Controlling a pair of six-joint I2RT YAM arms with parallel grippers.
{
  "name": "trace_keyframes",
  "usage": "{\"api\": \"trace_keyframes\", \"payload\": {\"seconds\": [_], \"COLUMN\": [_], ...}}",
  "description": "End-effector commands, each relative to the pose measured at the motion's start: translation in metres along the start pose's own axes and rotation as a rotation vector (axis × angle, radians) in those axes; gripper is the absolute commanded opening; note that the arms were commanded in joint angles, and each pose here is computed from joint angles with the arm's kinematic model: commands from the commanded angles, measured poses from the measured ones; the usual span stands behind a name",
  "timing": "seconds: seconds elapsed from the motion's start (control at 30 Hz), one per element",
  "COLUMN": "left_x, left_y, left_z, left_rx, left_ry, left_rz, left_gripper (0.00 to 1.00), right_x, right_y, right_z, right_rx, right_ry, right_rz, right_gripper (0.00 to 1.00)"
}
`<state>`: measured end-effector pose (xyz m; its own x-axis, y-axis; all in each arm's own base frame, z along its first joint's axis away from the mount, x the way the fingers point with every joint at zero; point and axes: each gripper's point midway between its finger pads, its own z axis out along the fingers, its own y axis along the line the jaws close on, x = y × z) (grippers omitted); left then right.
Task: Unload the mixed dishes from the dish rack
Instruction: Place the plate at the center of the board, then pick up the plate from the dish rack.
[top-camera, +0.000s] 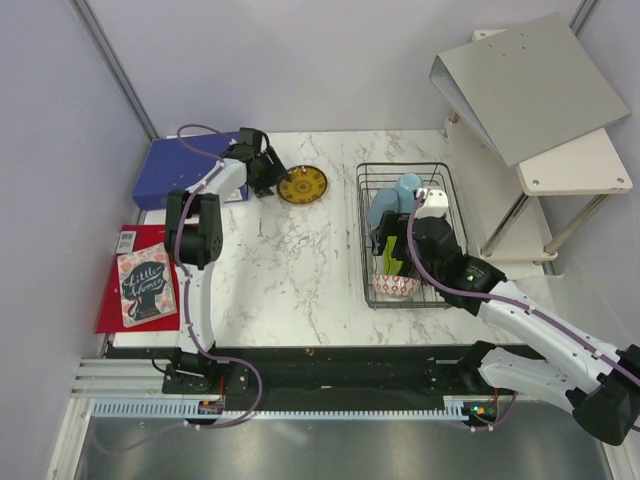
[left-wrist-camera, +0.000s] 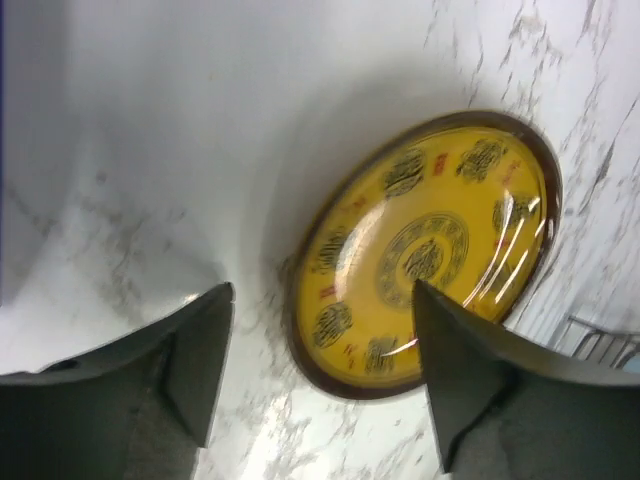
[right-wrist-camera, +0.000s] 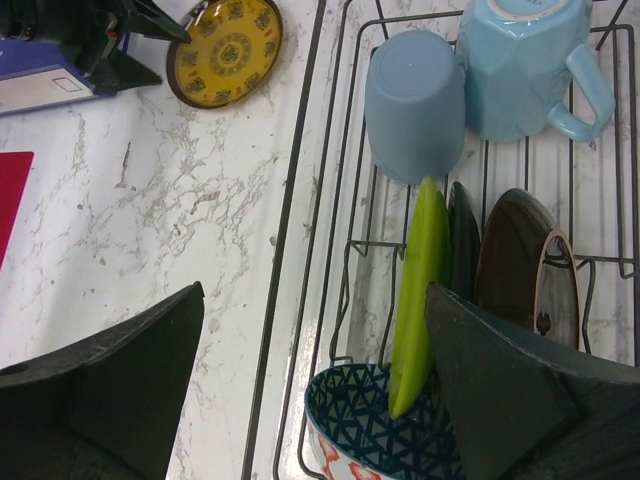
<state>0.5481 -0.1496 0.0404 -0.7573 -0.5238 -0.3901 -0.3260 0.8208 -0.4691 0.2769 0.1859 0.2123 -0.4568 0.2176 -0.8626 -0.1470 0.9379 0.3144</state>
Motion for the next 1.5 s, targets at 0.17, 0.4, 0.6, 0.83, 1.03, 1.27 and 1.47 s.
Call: {"api": "trace_keyframes", "payload": {"seconds": [0.17,0.4,0.6,0.83,1.03,1.27,1.47], "left_x": [-0.044,0.000,0.054,0.108,0.125,0.139,0.148], "left_y": [-0.037,-0.050,-0.058,-0.061,-0.054,-0.040,-0.029], "left_z": [-0.112,-0.185,-0.226,-0.245,-0.243,-0.235,-0.233], "left_rx": [0.085,0.218,0.273,0.267,0.253,0.226,0.214], "left_ry": [-0.185,-0.209,-0.262,-0.294,-0.276,-0.253,-0.236], "left_rz": [0.009,-0.012,0.059,0.177,0.217,0.235,0.240], "left_gripper": [0.99,0.99,0.97,0.95,0.95,0.95,0.95], "right_x": [-0.042,-0.041,-0.017,-0.008,-0.010,-0.001,0.015], "right_y": [-0.016,-0.061,-0.074,-0.079,-0.087,-0.091,-0.096], "right_z": [-0.012,-0.004,0.004,-0.002,-0.018,-0.035,-0.040], "right_rx": [0.142,0.466,0.524,0.528,0.546,0.518,0.514], "right_ry": [-0.085,-0.029,0.021,0.035,0.050,0.124,0.190], "right_rz": [-0.014,-0.177,-0.201,-0.172,-0.184,-0.226,-0.294], "right_gripper": [0.98,0.96,0.77,0.60,0.49,0.38,0.39]}}
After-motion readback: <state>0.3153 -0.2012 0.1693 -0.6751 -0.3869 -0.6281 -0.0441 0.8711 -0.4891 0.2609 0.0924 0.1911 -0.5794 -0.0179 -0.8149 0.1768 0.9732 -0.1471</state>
